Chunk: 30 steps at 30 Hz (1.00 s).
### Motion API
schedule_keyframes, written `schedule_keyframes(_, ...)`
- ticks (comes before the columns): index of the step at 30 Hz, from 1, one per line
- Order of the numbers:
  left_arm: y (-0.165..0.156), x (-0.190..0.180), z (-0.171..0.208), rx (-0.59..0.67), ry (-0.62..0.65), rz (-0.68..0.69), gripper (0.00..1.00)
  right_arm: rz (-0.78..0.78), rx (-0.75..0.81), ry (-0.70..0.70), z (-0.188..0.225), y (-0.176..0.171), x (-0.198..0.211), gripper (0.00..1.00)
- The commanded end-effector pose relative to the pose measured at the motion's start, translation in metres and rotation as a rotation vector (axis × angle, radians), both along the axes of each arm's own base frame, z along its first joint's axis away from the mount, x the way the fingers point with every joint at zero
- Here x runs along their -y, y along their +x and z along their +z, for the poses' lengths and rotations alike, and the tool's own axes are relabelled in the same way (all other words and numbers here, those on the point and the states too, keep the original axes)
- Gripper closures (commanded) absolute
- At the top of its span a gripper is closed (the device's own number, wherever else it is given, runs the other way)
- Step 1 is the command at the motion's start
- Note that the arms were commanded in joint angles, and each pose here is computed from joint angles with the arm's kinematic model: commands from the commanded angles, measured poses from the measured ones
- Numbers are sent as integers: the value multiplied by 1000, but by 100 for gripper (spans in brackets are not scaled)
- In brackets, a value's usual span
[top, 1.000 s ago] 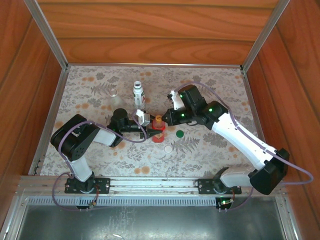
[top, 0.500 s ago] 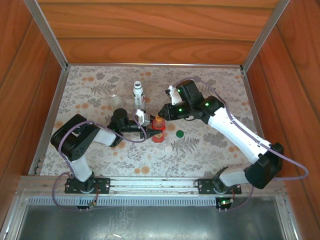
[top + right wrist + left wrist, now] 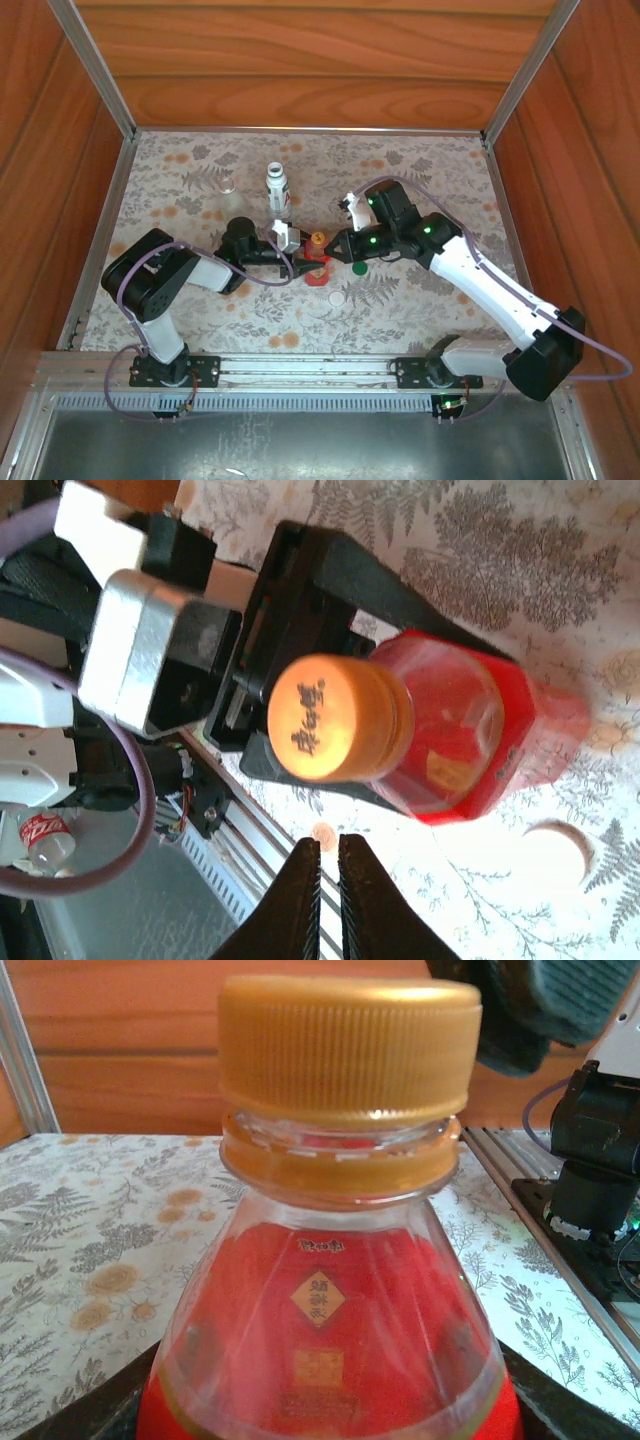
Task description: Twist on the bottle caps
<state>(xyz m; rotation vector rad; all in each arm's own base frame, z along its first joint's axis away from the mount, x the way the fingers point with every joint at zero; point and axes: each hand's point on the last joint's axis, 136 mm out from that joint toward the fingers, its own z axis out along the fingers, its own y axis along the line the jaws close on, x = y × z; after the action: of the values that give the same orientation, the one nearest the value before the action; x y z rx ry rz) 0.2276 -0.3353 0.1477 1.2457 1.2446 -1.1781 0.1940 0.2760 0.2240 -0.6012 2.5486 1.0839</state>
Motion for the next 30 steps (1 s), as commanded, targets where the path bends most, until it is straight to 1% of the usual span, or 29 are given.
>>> schedule_keyframes(1,-8,0,-17,-60,41,-24,41,4,21,17,9,-1,-1,88)
schedule_keyframes(3,-8,0,-17,-63,41,-25,41,-33,56,-4,12,13,0,86)
schedule_keyframes(6,-8,0,-18,-64,42,-25,41,-38,80,-6,15,28,-5,76)
schedule_keyframes(8,-8,0,-17,-66,42,-24,41,-27,80,-6,15,35,-11,74)
schedule_keyframes(10,-9,0,-18,-66,43,-23,41,-10,69,-4,14,38,-17,74)
schedule_keyframes(13,-9,-1,-17,-64,42,-21,41,11,50,4,13,37,-21,79)
schedule_keyframes(16,-10,-1,-16,-64,42,-20,41,16,35,6,8,29,-17,85)
schedule_keyframes(18,-10,-1,-16,-59,41,-21,41,25,13,18,5,19,-13,86)
schedule_keyframes(22,-10,-1,-16,-59,41,-23,41,54,-31,59,4,0,-10,87)
schedule_keyframes(25,-8,0,-16,-59,42,-22,41,74,-20,97,14,-8,-11,87)
schedule_keyframes(28,-9,0,-16,-59,41,-25,41,66,40,104,23,-4,-9,87)
schedule_keyframes(29,-9,0,-15,-57,39,-27,41,69,72,98,25,-2,-7,86)
schedule_keyframes(30,-10,0,-13,-60,36,-32,41,76,115,95,28,0,-6,81)
